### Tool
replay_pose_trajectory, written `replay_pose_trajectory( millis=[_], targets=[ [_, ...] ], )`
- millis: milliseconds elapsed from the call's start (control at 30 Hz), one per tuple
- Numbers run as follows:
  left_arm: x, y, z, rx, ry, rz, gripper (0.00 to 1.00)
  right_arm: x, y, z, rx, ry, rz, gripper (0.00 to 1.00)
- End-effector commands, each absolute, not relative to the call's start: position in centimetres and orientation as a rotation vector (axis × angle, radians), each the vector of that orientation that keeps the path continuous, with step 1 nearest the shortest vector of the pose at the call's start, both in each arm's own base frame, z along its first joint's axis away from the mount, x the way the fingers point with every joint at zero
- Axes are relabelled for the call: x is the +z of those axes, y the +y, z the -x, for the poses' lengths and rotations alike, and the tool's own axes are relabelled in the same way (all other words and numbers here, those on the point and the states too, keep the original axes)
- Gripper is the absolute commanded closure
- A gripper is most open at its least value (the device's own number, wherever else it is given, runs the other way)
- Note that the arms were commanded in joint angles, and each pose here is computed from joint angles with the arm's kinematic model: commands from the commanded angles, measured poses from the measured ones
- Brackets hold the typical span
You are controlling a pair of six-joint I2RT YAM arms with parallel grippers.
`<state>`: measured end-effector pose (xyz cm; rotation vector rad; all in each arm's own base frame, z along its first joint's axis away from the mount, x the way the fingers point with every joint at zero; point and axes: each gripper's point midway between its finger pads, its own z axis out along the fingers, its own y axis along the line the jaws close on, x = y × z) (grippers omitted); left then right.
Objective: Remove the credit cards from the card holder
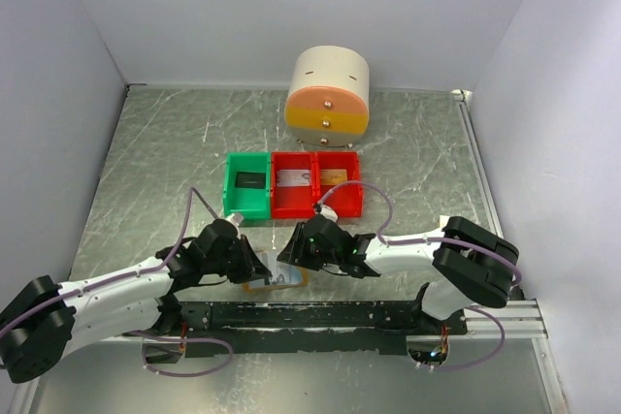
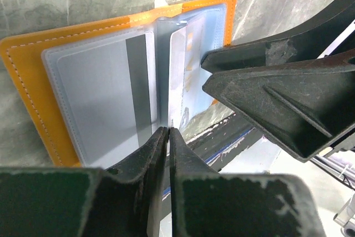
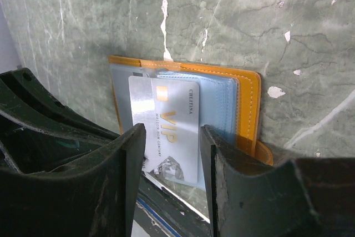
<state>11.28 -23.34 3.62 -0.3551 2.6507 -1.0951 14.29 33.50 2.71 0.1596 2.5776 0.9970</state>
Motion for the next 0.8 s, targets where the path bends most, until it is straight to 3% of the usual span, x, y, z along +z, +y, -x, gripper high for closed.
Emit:
replay_pose_trajectory(
  millis=[0, 300, 567, 667, 767],
  targets=[
    [5.0, -23.5, -12.4, -1.085, 2.605, 0.361, 0.81, -2.7, 28.0, -11.5, 0.667, 2.784, -0.1, 0.54],
    [5.3, -25.2, -11.9, -1.248, 2.579, 0.316, 0.67, -1.1, 29.5, -12.4, 0.701, 2.748, -0.031, 0.54],
    [4.6, -24.3, -11.9, -1.187, 2.591, 0.38, 0.81, -1.5, 28.0, -12.3, 0.696, 2.723, -0.177, 0.54],
    [4.4, -23.6, -11.8, -1.145, 2.596, 0.399, 0.92, -1.3, 28.2, -12.2, 0.712, 2.722, -0.14, 0.53],
    [4.5, -23.2, -11.9, -1.121, 2.591, 0.408, 0.93, -0.6, 28.7, -12.5, 0.711, 2.716, -0.081, 0.53]
  ],
)
